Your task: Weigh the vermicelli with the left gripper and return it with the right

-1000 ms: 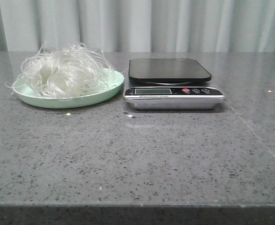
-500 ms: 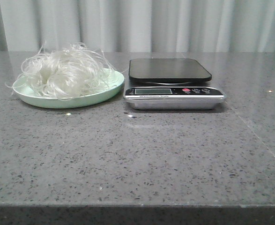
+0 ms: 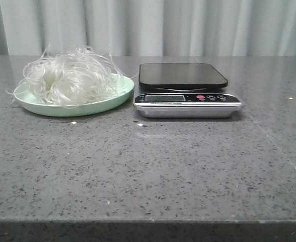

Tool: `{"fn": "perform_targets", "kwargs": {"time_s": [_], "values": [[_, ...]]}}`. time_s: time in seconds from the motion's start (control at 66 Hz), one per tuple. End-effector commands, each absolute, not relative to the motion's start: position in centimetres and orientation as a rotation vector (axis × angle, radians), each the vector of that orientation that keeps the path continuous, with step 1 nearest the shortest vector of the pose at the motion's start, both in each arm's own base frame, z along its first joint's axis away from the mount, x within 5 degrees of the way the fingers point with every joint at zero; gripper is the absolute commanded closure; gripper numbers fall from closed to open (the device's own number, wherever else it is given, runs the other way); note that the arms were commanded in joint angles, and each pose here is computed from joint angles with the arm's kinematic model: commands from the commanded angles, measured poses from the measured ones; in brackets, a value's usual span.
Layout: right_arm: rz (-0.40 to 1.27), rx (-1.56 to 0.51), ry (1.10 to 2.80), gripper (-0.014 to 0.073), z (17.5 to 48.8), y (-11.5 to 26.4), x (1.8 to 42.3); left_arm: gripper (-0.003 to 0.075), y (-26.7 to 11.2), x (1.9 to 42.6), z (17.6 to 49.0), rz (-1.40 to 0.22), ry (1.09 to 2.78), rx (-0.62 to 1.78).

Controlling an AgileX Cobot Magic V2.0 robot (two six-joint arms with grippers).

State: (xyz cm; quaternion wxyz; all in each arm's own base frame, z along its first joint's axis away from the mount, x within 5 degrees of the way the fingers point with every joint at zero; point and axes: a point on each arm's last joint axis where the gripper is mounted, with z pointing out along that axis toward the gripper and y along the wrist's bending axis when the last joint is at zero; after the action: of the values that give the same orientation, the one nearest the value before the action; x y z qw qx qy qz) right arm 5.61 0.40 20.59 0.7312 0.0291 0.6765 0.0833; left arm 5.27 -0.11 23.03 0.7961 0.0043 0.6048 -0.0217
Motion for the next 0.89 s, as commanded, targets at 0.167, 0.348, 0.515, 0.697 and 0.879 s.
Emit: {"fn": "perform_targets", "kwargs": {"time_s": [0.167, 0.348, 0.515, 0.697, 0.879], "values": [[0.183, 0.061, 1.385, 0.0394, 21.6, 0.4, 5.4, 0.0594, -0.1, 3.8, 30.0, -0.091, 1.17, -0.007], [0.183, 0.061, 1.385, 0.0394, 21.6, 0.4, 5.4, 0.0594, -0.5, 5.0, 33.9, -0.107, 1.356, 0.02], [0.183, 0.061, 1.385, 0.0394, 21.6, 0.4, 5.3, 0.0594, -0.6, 6.9, 34.3, -0.12, 1.457, 0.016], [0.183, 0.061, 1.385, 0.0394, 21.6, 0.4, 5.3, 0.0594, -0.7, 8.7, 33.8, -0.118, 1.529, 0.013], [0.183, 0.061, 1.385, 0.0394, 21.6, 0.4, 5.3, 0.058, -0.8, 10.3, 33.9, -0.117, 1.587, 0.014]]}}
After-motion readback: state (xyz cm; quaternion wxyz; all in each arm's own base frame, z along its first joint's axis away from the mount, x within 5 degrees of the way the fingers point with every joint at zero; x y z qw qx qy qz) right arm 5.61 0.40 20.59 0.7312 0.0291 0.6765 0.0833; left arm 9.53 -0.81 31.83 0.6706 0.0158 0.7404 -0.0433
